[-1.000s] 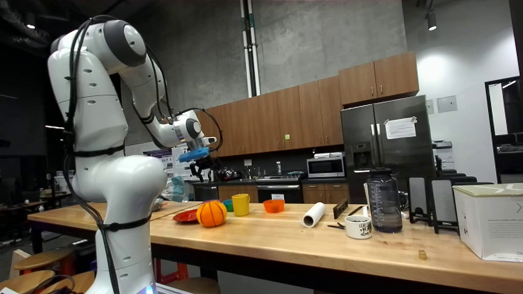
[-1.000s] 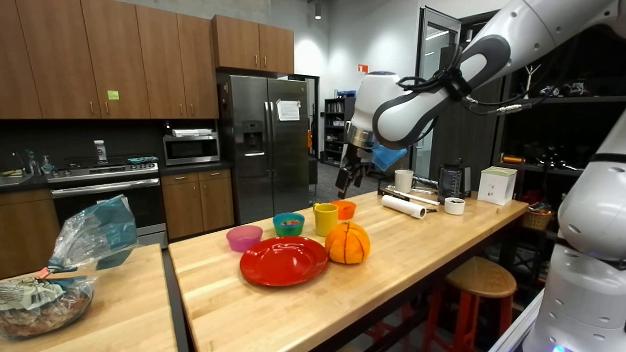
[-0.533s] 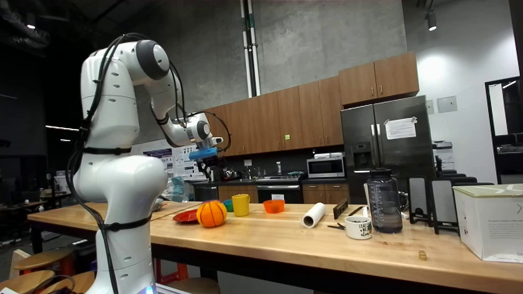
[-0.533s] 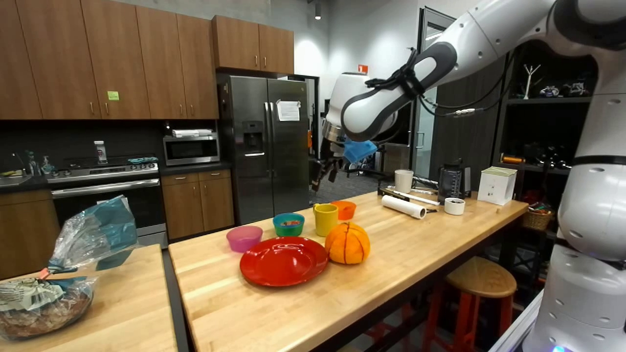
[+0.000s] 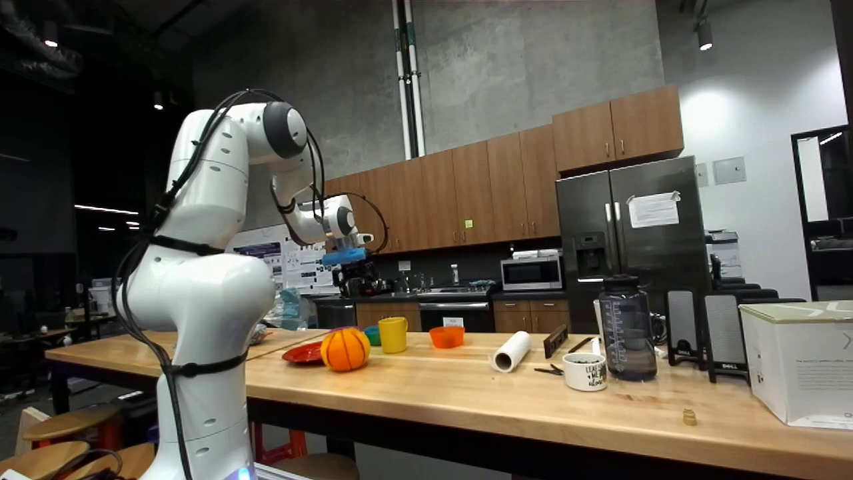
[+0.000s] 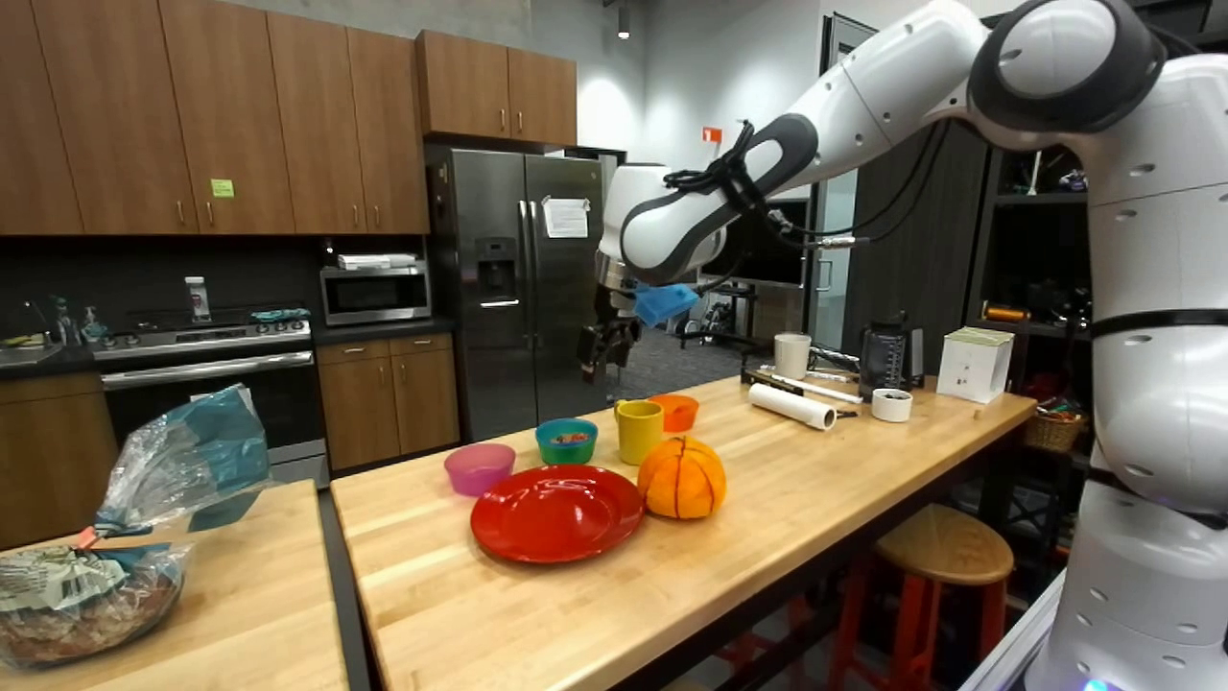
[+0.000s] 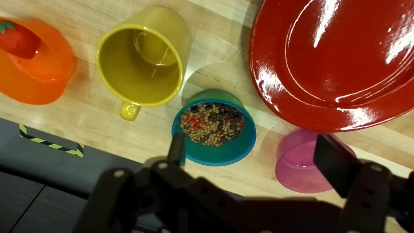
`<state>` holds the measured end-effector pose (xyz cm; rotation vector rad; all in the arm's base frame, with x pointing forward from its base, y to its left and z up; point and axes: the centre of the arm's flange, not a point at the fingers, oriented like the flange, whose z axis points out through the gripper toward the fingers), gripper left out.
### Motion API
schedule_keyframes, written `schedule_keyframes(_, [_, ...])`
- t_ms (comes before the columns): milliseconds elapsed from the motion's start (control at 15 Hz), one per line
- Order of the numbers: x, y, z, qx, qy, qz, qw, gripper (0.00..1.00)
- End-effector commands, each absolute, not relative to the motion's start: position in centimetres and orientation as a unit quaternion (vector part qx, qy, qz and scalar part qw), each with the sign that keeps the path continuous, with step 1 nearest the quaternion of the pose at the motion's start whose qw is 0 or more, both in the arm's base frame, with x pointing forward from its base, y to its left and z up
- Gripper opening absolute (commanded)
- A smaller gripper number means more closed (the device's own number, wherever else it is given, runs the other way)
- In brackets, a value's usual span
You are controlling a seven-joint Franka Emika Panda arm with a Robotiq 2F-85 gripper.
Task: Pour the contents of the blue bowl into the purple bow
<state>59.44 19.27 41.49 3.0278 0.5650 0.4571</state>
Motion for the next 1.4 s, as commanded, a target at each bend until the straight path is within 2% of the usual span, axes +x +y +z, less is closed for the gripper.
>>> schedule_keyframes(0, [63.5, 19.7, 40.5, 0.973, 0.188, 0.132, 0.024, 1.0])
schedule_keyframes(533, [69.1, 19.2, 37.3, 0.98, 0.172, 0.101, 0.023, 1.0])
schedule_keyframes(1333, [74.3, 18.4, 31.0, 0.989, 0.143, 0.045, -0.003, 1.0])
